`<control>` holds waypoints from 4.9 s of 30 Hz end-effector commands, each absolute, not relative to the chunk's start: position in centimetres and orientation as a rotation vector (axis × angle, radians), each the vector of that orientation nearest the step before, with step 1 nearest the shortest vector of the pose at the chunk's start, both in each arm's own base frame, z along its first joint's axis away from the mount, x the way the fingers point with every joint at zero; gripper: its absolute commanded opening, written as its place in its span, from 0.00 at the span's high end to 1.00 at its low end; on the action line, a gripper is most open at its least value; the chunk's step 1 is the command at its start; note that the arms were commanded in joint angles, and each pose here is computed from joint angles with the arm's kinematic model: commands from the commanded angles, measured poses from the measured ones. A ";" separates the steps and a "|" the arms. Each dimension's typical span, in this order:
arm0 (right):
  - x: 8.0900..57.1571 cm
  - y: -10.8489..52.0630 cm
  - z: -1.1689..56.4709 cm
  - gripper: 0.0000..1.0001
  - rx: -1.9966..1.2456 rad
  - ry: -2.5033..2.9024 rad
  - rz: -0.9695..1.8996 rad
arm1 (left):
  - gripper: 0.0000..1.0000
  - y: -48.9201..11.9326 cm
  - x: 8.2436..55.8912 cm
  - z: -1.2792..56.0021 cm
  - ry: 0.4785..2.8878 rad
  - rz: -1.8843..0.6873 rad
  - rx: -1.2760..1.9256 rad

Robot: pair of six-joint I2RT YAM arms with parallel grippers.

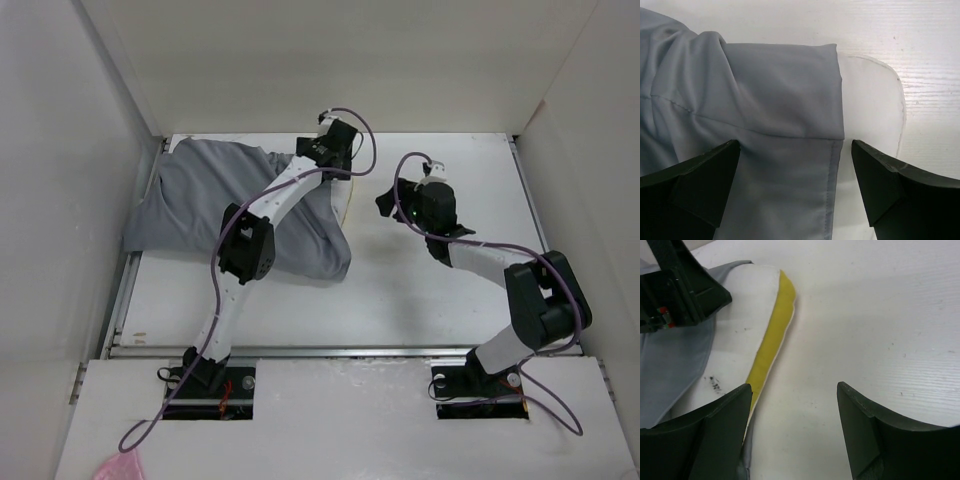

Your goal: Put the pillow into the pillowcase

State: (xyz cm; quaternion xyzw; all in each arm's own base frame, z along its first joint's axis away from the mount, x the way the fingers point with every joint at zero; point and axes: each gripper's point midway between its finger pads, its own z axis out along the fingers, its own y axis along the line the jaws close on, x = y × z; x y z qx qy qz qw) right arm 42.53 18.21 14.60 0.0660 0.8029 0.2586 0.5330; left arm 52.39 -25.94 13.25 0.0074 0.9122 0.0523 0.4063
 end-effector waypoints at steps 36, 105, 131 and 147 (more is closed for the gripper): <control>47.4 30.1 17.0 1.00 -0.173 1.604 1.366 | 1.00 -32.4 47.2 31.8 1.954 -0.165 0.285; 29.3 24.9 12.8 0.14 -0.375 2.270 0.903 | 0.00 -13.6 38.3 31.4 1.937 -0.318 -0.322; 31.0 32.7 9.6 1.00 -0.226 2.226 0.924 | 0.00 -12.4 28.4 25.6 2.090 -0.412 -0.403; 22.5 22.8 8.6 1.00 -0.173 2.583 0.548 | 0.00 -11.9 28.6 25.9 2.086 -0.365 -0.363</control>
